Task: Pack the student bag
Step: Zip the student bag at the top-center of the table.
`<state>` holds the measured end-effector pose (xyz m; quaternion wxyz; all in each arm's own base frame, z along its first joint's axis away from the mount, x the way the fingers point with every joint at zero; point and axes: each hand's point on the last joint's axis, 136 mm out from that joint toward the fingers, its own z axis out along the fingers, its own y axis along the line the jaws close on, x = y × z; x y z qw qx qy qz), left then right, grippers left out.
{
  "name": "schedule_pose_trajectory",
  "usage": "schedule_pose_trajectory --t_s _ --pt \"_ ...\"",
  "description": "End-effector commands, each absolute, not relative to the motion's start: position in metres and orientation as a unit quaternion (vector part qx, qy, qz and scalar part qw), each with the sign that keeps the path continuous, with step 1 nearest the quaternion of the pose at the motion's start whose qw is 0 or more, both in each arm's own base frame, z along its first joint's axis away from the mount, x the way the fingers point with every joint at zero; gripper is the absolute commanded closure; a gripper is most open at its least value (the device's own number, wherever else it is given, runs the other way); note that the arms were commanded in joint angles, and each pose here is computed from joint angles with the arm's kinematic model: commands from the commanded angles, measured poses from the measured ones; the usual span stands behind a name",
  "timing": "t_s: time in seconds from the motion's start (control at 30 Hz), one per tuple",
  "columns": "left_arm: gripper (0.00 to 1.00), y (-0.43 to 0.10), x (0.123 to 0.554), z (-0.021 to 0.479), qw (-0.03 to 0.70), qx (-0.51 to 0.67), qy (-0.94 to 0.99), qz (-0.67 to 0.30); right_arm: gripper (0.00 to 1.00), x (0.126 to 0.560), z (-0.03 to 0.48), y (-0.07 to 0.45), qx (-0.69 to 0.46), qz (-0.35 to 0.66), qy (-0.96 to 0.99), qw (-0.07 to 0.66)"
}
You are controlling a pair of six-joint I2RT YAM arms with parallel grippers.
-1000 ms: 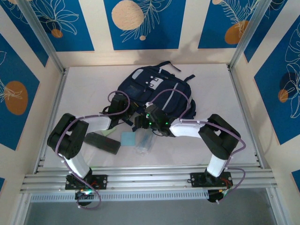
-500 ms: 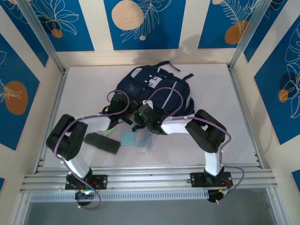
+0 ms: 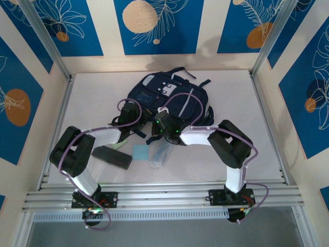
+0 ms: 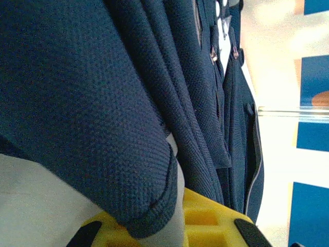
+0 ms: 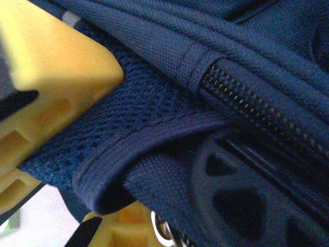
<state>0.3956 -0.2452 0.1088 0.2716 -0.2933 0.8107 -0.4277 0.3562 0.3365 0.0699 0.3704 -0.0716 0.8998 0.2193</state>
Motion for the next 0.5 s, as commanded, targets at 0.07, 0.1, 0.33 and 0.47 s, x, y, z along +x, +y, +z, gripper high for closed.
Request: schedule_pose_trajectory --t_s 0.07,0.1,0.33,0.47 --pt "0.94 -0.256 0.401 0.149 0.296 -0.235 0.803 -0.46 1.0 0.341 0.068 0.3 -0.071 0.212 0.926 0.304" --pt "0.94 -0.256 0.402 0.15 0.298 -0.233 0.803 -0.46 1.0 0.334 0.063 0.294 -0.074 0.208 0.932 0.289" --pt "0.95 -0.256 0.407 0.15 0.301 -0.227 0.807 -0.454 1.0 0.296 0.05 0.255 -0.075 0.173 0.961 0.204" --pt "0.95 -0.258 0.409 0.144 0.298 -0.224 0.811 -0.452 1.0 0.274 0.049 0.235 -0.062 0.15 0.978 0.131"
